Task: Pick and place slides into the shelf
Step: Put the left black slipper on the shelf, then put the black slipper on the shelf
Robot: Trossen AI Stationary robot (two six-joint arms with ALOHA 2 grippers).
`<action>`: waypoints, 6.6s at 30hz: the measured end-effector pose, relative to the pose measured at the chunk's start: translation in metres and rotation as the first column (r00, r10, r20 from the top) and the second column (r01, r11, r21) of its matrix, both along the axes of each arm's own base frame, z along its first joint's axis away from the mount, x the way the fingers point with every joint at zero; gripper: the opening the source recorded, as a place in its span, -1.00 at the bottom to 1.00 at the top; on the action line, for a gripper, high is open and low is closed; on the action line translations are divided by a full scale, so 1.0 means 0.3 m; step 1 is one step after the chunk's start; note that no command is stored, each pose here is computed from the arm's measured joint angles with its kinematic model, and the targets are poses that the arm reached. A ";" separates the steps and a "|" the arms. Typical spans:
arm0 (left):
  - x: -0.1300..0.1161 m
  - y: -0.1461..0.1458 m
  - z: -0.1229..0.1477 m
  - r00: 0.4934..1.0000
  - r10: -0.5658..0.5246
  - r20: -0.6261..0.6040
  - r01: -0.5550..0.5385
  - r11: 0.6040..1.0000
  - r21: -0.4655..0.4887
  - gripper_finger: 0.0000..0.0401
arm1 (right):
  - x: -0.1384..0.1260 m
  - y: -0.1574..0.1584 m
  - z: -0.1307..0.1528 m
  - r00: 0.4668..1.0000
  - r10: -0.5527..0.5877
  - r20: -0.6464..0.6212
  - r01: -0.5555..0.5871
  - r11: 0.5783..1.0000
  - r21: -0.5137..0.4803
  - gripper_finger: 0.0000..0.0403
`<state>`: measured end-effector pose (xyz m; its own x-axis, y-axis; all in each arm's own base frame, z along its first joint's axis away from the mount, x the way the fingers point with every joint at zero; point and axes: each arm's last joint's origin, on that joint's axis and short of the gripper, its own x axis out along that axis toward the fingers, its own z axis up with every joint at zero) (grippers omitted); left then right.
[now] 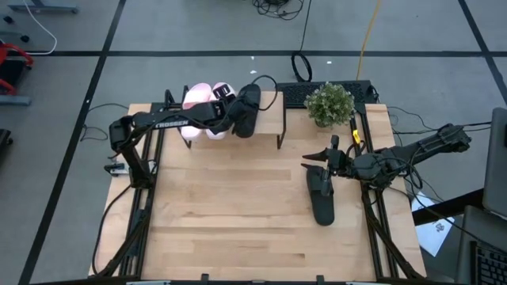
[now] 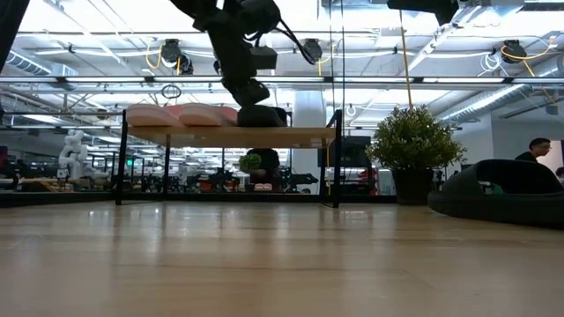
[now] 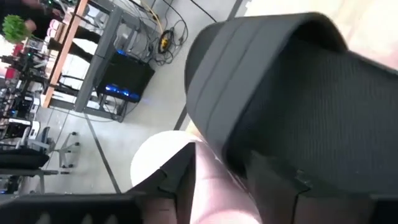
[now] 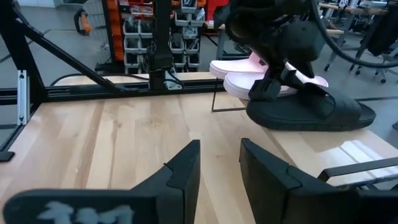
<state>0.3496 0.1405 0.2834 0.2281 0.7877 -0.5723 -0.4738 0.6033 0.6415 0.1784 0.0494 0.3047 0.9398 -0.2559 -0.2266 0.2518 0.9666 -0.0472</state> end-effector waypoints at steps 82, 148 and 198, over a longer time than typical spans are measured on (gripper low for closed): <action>-0.247 -0.341 0.435 0.946 -0.070 0.316 -0.037 0.947 0.320 -0.01 | -0.093 0.042 -0.251 0.511 0.247 -0.823 0.039 0.950 0.310 -0.18; -0.250 -0.341 0.429 0.954 -0.069 0.292 -0.029 0.947 0.320 -0.01 | -0.015 -0.014 -0.416 0.474 0.100 -0.875 0.017 0.992 0.123 -0.18; -0.250 -0.340 0.430 0.954 -0.063 0.292 -0.036 0.946 0.323 -0.01 | -0.013 -0.032 -0.447 0.556 -0.091 -0.826 0.086 0.995 -0.052 -0.98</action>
